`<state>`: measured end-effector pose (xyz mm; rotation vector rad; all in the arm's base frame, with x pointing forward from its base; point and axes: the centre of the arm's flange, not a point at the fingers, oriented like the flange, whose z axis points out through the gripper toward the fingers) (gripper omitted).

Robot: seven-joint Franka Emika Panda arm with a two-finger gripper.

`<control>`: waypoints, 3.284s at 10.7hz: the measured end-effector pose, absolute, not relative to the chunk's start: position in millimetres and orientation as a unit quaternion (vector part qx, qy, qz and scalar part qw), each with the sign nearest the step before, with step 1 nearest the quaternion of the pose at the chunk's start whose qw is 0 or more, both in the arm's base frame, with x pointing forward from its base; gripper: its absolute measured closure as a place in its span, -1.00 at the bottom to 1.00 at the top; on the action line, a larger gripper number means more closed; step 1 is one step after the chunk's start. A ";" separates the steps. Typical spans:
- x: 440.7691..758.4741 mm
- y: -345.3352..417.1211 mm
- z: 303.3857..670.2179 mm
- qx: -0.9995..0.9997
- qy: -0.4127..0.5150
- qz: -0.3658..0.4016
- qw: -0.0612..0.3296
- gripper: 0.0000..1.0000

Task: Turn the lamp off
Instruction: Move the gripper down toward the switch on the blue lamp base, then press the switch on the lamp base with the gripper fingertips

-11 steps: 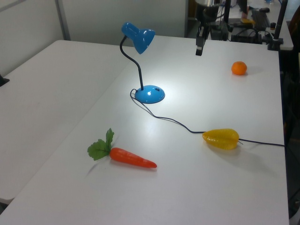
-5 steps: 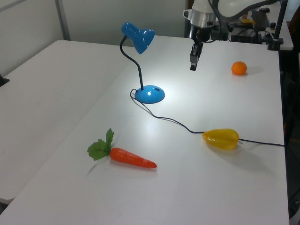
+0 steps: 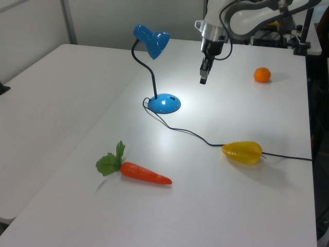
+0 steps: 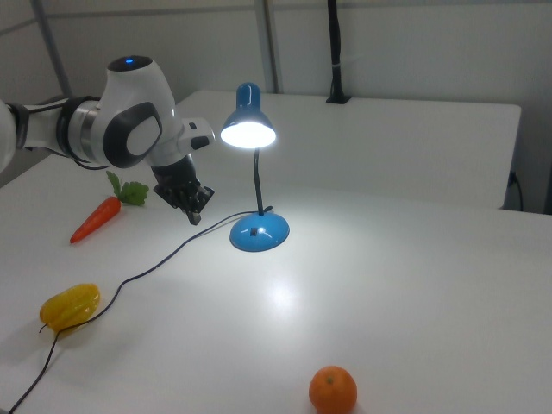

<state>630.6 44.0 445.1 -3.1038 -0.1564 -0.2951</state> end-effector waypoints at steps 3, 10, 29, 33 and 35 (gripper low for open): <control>646.1 40.8 423.4 -0.991 -0.046 -0.126 0.007 0.98; 677.6 26.7 371.4 -0.976 -0.035 -0.214 -0.006 0.98; 701.1 12.2 318.2 -0.961 -0.028 -0.275 -0.022 0.98; 701.1 12.2 317.1 -0.961 -0.028 -0.274 -0.023 0.98; 701.1 12.3 317.0 -0.961 -0.028 -0.274 -0.023 0.98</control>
